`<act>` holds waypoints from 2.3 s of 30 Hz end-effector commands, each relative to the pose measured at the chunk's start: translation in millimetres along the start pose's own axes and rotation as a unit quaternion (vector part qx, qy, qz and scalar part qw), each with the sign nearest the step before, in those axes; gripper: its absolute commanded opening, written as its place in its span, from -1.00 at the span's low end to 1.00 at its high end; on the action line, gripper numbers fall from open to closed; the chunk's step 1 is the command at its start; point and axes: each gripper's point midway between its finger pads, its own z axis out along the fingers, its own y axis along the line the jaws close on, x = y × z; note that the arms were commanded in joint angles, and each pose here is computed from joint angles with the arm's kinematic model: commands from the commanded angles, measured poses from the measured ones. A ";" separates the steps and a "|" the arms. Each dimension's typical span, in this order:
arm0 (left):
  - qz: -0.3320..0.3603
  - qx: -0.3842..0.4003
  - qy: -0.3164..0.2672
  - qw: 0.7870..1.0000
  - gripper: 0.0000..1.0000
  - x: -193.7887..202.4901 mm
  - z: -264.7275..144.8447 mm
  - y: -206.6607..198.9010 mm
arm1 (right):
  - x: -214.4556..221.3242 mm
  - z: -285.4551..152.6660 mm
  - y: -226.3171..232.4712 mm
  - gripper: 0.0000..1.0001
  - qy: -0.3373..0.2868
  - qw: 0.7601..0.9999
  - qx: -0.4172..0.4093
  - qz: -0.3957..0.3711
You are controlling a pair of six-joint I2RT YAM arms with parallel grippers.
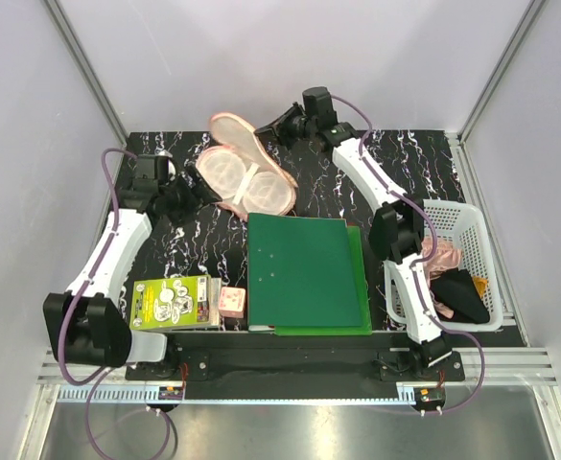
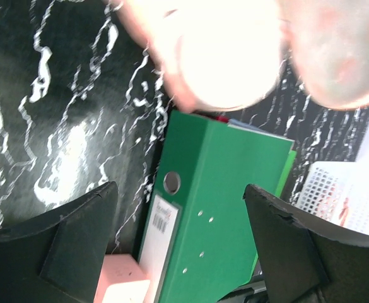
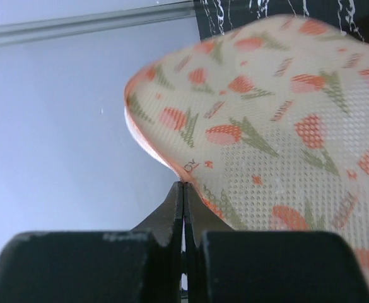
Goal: Place the bra in the laundry bag and zip it closed
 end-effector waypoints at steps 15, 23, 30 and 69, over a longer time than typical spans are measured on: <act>-0.024 0.071 0.051 0.996 0.49 -32.4 91.0 -31.8 | -169.9 -70.3 -161.8 -1.00 -0.078 0.992 0.036 0.088; -0.021 0.092 0.060 0.994 0.45 -40.7 97.7 -44.8 | -199.7 -101.8 -196.5 -0.88 -0.100 0.988 0.115 0.032; -0.004 0.097 0.059 0.994 0.46 -30.9 75.4 -44.6 | -218.6 -171.0 -198.2 -0.17 -0.103 0.942 0.288 -0.140; 0.133 0.180 0.092 0.970 0.49 149.6 -72.2 -81.3 | 8.3 -504.2 -284.2 0.38 -0.291 0.759 0.582 0.002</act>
